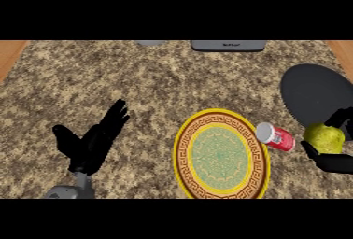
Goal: Pick the pear from the plate and place it in the pan
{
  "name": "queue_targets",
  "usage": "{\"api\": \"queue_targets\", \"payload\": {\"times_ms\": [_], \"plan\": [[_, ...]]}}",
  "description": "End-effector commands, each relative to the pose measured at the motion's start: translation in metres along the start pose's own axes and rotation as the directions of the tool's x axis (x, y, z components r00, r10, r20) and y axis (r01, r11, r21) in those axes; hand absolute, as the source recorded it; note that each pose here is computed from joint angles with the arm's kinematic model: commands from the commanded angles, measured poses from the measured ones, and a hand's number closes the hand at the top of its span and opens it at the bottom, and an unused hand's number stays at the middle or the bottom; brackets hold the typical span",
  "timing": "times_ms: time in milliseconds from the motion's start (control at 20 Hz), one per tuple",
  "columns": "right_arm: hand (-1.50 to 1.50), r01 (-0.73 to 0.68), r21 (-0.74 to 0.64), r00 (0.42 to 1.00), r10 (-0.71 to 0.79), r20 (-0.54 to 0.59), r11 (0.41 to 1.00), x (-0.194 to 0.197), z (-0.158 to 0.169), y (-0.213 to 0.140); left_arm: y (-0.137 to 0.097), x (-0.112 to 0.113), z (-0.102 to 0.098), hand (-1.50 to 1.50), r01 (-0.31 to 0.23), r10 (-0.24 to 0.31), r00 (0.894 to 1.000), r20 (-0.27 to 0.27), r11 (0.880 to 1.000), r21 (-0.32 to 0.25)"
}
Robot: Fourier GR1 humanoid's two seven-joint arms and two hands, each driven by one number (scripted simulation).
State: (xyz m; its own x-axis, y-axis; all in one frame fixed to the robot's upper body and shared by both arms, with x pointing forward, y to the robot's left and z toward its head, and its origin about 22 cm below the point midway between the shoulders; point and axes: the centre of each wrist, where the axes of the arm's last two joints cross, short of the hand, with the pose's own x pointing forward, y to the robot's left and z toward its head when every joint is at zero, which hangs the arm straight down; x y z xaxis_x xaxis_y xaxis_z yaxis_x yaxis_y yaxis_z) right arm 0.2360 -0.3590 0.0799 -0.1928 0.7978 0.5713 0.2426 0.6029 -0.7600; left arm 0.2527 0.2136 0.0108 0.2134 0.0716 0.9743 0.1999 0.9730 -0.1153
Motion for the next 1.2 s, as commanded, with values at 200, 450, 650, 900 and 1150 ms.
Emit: {"api": "queue_targets", "payload": {"times_ms": [200,450,650,900,1150], "plan": [[1.50,-0.066,-0.186,0.997,0.055,-0.060,0.980,-0.057,-0.056,0.018,-0.008,0.011,-0.003,0.00,0.009,-0.009,1.000,0.011,1.000,0.009],[1.50,-0.032,-0.271,0.995,0.006,-0.098,0.962,-0.091,-0.080,0.018,-0.009,-0.005,-0.009,0.00,0.024,-0.024,1.000,0.011,1.000,-0.011],[1.50,-0.023,-0.291,0.995,-0.007,-0.102,0.957,-0.103,-0.098,0.011,0.004,-0.002,-0.004,0.00,0.011,-0.011,1.000,0.013,1.000,-0.009],[1.50,-0.047,-0.292,0.994,0.016,-0.107,0.955,-0.110,-0.106,0.006,-0.006,0.001,-0.011,0.00,0.012,-0.011,1.000,0.020,0.999,-0.047],[-1.50,-0.202,-0.038,0.930,0.180,-0.319,0.979,-0.125,-0.090,0.007,-0.010,0.014,-0.021,0.00,0.026,-0.024,0.999,0.037,0.998,-0.055]]}}
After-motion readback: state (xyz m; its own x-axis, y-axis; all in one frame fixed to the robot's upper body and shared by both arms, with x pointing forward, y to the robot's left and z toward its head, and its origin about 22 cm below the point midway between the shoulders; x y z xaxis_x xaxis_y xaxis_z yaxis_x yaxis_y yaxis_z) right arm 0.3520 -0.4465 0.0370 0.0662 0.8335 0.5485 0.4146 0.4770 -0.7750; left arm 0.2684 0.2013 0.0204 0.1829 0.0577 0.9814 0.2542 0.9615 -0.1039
